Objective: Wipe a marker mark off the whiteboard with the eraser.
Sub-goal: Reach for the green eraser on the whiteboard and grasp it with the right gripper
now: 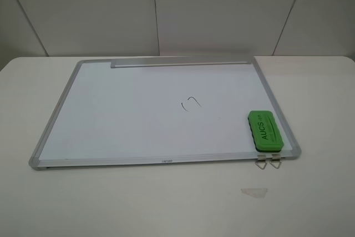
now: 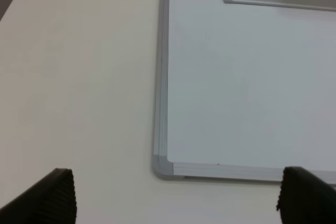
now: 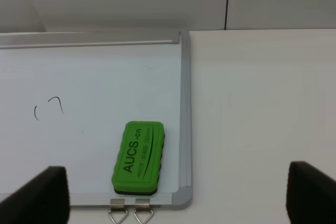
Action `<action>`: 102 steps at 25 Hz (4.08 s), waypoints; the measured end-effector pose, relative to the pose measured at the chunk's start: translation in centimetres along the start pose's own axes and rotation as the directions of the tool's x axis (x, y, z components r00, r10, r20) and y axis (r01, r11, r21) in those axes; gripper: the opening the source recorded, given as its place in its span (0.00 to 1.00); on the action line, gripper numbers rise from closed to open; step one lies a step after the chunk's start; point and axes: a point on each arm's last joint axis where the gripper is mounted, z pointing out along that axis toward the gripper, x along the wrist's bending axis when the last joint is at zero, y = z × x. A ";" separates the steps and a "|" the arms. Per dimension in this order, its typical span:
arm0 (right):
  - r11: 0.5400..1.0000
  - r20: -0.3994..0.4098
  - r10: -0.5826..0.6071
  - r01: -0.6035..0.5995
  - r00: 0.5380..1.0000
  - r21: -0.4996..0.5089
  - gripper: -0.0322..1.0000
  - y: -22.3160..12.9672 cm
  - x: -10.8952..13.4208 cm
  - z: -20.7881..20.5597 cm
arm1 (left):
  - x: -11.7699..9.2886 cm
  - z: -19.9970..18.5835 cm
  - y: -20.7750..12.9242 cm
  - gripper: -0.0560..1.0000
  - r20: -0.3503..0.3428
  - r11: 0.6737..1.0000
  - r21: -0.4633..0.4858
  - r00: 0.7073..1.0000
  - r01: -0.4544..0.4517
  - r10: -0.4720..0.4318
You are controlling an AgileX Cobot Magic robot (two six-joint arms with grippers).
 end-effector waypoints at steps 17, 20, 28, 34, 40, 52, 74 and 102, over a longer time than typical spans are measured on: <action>1.000 0.000 0.000 0.000 1.000 0.000 0.83 0.0 0.0 0.0 | 0.0 0.0 0.0 0.79 0.000 1.000 0.000 1.000 -0.003 0.003; 1.000 0.000 0.000 0.000 1.000 0.000 0.83 0.0 0.0 0.0 | 0.0 0.0 0.0 0.79 0.000 1.000 0.000 1.000 -0.003 0.003; 1.000 0.000 0.000 0.000 1.000 0.000 0.83 0.0 0.0 0.0 | 0.0 0.0 0.0 0.79 0.000 1.000 0.000 1.000 -0.004 0.004; 1.000 0.000 0.000 0.000 1.000 0.000 0.83 0.0 0.0 0.0 | 0.0 0.0 0.0 0.79 0.000 1.000 0.000 1.000 -0.004 0.004; 1.000 0.000 0.000 0.000 1.000 0.000 0.83 0.0 0.0 0.0 | 0.0 0.0 0.0 0.79 0.000 1.000 0.000 1.000 -0.004 0.004; 1.000 -0.023 0.014 -0.014 1.000 -0.001 0.83 0.0 0.2 0.0 | 0.0 0.0 0.0 0.79 0.000 1.000 0.000 1.000 -0.005 0.005; 0.830 -0.024 0.106 -0.075 0.994 0.553 0.83 9.0 1.5 12.7 | 0.0 0.0 0.0 0.79 0.000 1.000 0.000 1.000 -0.006 0.006; 0.448 -0.069 -0.019 0.070 0.997 0.891 0.83 1.3 5.4 34.6 | -0.1 0.0 0.0 0.79 0.013 1.000 0.002 1.000 0.002 -0.002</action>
